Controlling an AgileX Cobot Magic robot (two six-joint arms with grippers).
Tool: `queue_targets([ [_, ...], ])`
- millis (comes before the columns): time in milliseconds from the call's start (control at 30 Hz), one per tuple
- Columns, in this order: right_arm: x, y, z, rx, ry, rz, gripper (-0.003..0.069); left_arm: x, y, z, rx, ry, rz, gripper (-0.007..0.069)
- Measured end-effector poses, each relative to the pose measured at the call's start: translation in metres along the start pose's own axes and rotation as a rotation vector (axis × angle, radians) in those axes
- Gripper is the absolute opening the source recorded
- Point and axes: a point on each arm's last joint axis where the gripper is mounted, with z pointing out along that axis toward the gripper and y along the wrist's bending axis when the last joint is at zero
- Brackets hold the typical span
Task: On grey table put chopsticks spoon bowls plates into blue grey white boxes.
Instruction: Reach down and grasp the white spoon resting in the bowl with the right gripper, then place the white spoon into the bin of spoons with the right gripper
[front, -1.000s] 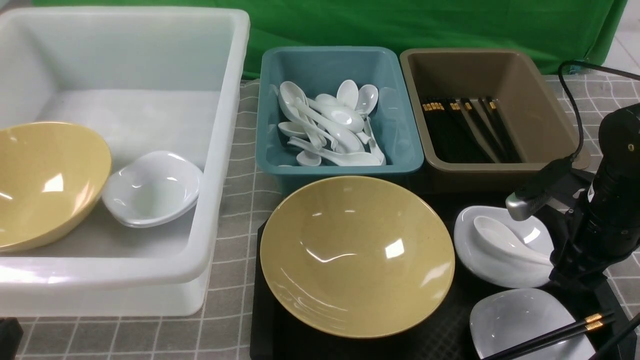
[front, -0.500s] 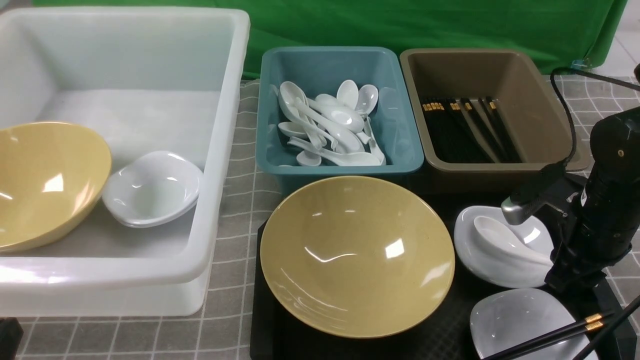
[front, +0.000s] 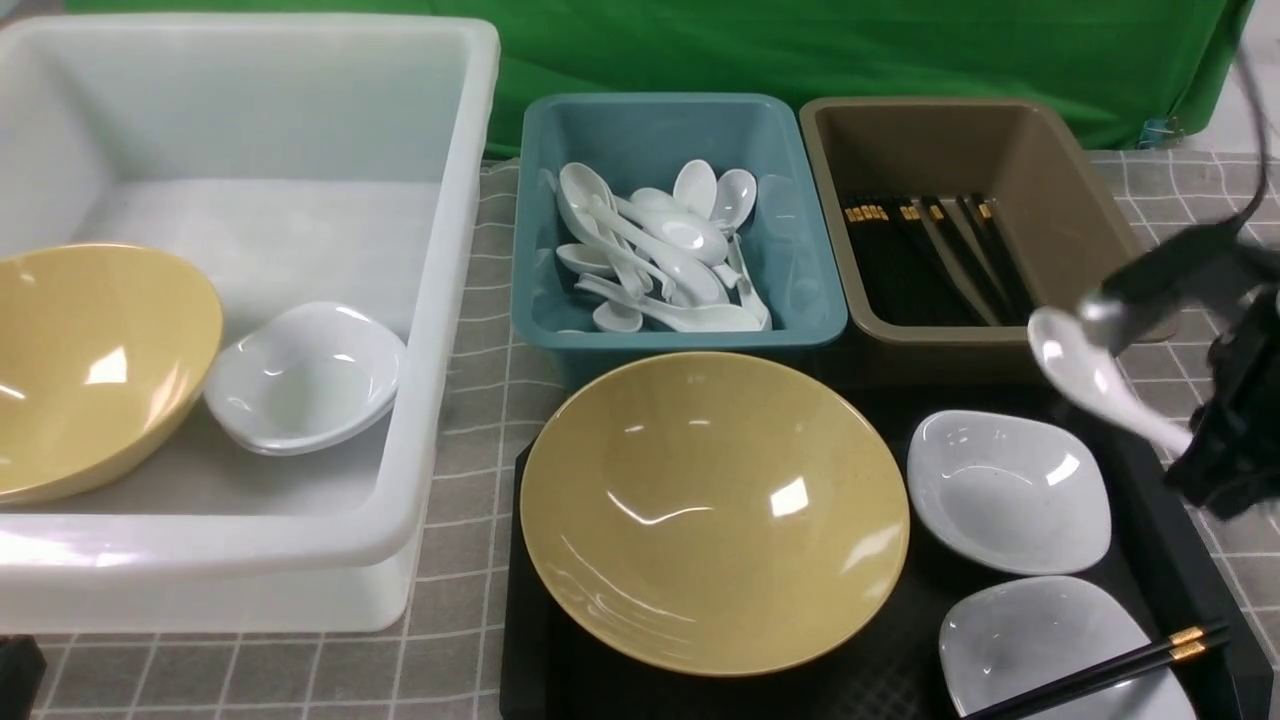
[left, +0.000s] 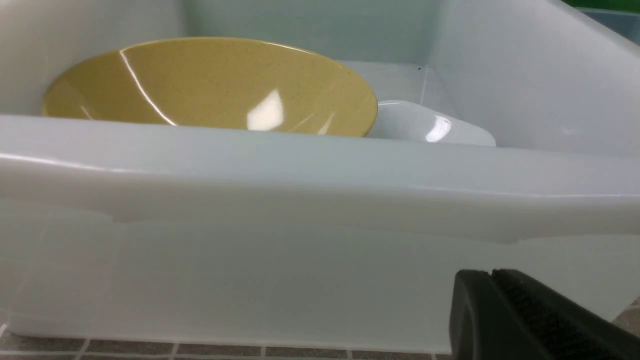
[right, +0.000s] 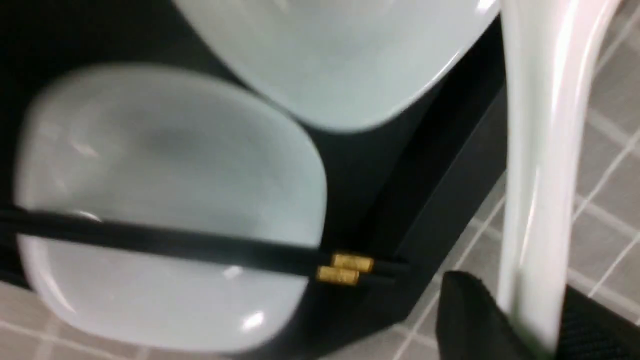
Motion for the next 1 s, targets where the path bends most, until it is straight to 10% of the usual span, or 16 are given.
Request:
queue_targets([
  [400, -0.127, 0.041, -0.049, -0.321, -0.636, -0.051, 0.0105, 0.0, 0.0, 0.0, 0.0, 0.0, 0.0, 0.0018],
  [600, -0.186, 0.065, 0.009, -0.334, -0.632, -0.123, 0.0136, 0.0, 0.0, 0.0, 0.0, 0.0, 0.0, 0.0018],
  [867, -0.206, 0.069, 0.069, -0.318, -0.488, -0.122, 0.042, 0.0, 0.0, 0.0, 0.0, 0.0, 0.001, 0.0018],
  [1000, -0.193, 0.066, 0.03, -0.315, -0.39, -0.201, 0.0356, 0.0, 0.0, 0.0, 0.0, -0.001, 0.001, 0.0018],
])
